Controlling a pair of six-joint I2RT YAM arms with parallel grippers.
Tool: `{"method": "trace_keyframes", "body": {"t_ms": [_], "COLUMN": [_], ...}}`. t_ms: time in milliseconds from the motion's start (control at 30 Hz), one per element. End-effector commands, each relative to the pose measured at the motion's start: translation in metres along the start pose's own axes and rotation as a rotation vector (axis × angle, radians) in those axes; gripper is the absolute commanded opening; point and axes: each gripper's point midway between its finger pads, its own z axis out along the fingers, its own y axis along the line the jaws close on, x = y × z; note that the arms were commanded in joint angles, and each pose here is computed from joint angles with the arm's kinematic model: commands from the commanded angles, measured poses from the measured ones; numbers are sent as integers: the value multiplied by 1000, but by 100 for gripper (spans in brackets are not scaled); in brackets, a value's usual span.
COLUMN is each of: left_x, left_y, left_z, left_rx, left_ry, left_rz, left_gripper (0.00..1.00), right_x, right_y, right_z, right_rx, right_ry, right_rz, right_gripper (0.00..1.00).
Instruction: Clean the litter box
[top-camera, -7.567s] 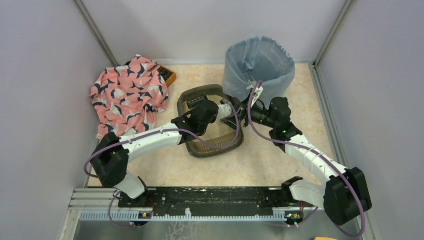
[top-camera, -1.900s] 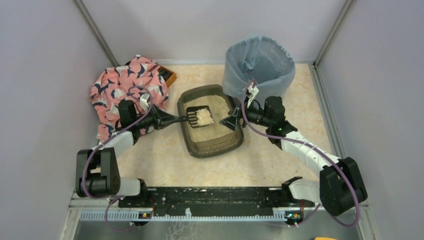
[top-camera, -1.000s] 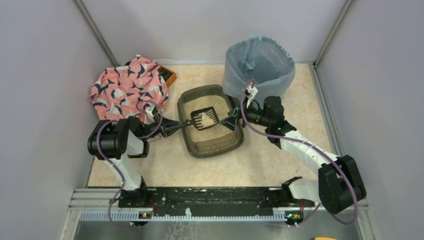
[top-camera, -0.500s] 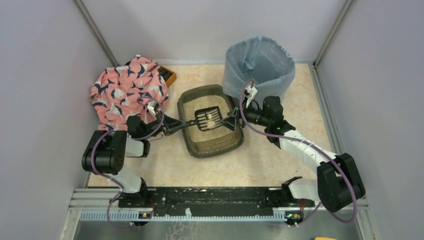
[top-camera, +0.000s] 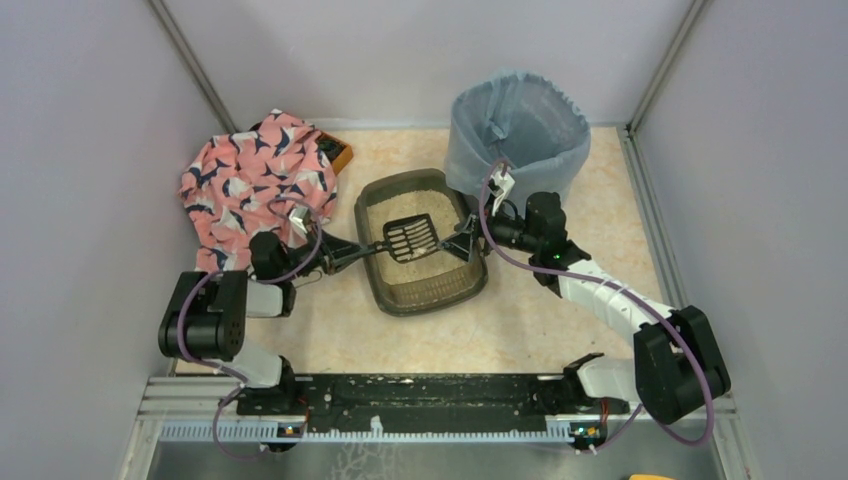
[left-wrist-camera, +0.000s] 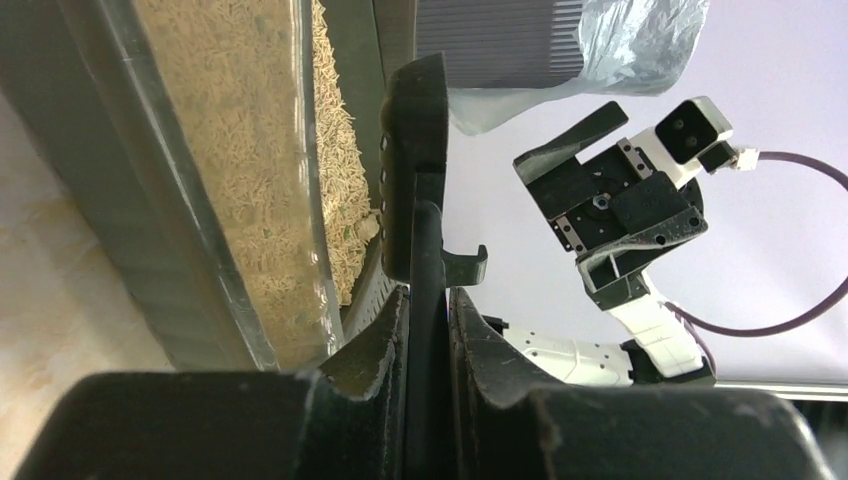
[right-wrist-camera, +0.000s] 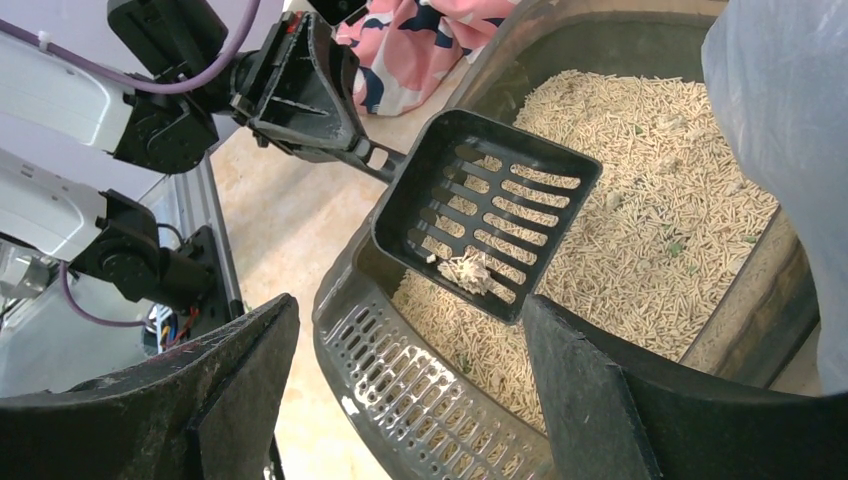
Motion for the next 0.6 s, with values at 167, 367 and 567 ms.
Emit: {"method": "trace_keyframes", "body": {"t_ms": [167,367,567], "left_x": [5,16,2], "left_y": [-5,-4,-7], "left_z": [-3,-6,0], "left_rx": [33,60,8], "left_ry": [-31,-14,-8], "left_rz": [15,-1,46], "left_gripper": [0,0,0], "right_x": [-21,-24,-28], "right_y": [13,16,19], "right_z": [2,2,-1], "right_rx": [-48,-62,-63], "right_ry": [-55,-59,-72], "right_rz": [-55,-59,-67], "right_gripper": [82,82,82]}}
